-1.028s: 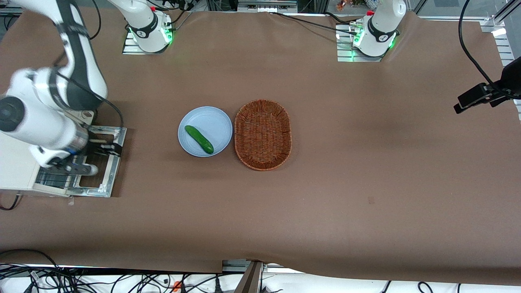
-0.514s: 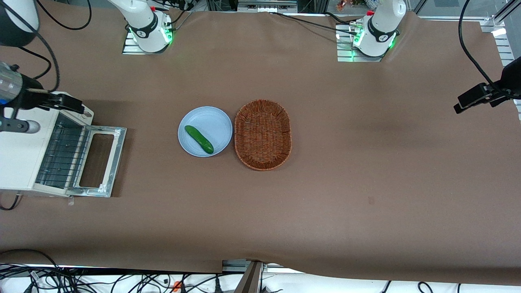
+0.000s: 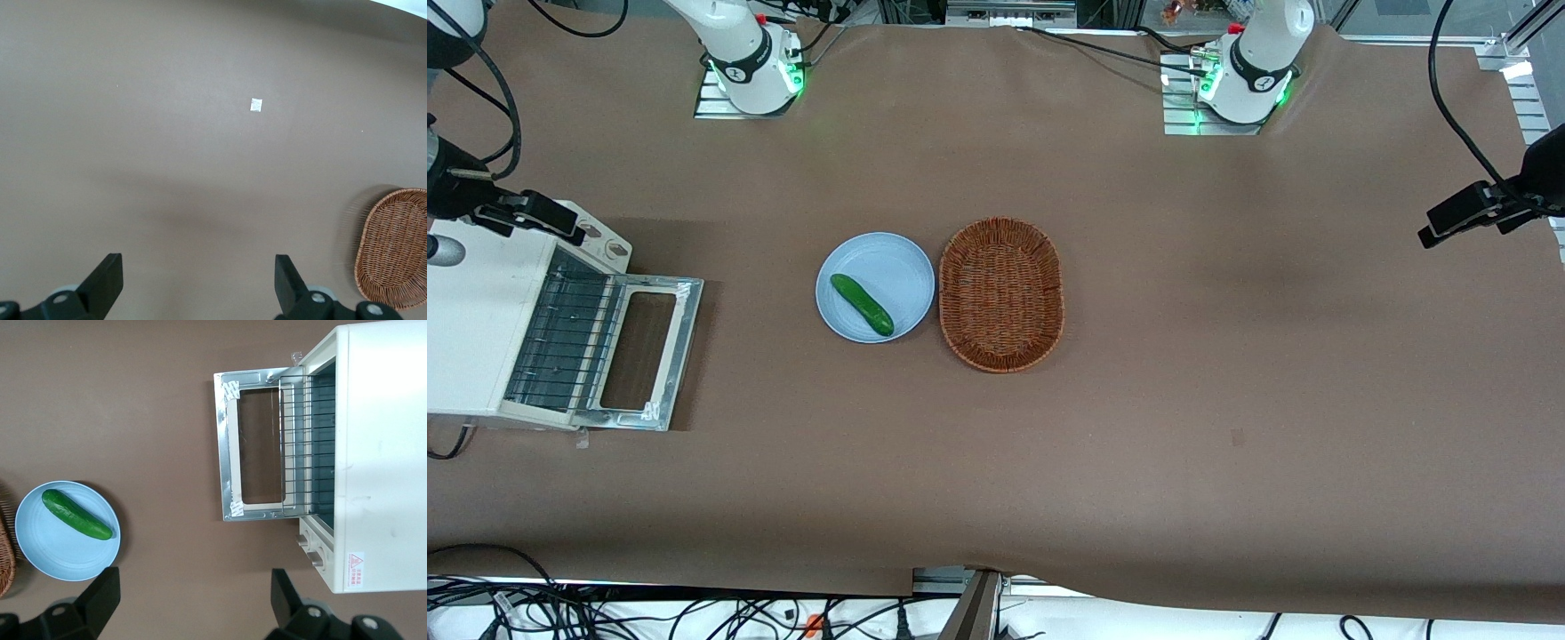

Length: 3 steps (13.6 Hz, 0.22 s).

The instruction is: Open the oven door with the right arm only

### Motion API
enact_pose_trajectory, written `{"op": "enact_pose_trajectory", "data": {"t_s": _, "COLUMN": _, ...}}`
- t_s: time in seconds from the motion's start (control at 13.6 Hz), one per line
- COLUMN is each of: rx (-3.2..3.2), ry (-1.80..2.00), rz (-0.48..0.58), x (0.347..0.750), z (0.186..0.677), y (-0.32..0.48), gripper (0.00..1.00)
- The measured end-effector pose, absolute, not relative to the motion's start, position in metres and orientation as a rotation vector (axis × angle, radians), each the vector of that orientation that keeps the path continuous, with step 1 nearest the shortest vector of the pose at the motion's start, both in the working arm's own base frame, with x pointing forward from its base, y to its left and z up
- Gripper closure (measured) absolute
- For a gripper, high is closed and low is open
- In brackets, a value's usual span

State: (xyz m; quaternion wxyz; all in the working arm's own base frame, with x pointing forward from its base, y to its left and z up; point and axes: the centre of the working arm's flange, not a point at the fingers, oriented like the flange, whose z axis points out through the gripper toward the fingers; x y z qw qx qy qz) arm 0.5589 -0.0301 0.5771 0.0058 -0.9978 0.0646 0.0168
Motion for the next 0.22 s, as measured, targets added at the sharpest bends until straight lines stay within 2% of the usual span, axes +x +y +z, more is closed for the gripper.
{"op": "enact_pose_trajectory", "data": {"t_s": 0.22, "rx": -3.121, "ry": 0.209, "rz": 0.072, "x": 0.5514, "z": 0.5839, "y": -0.0318, "gripper": 0.0}}
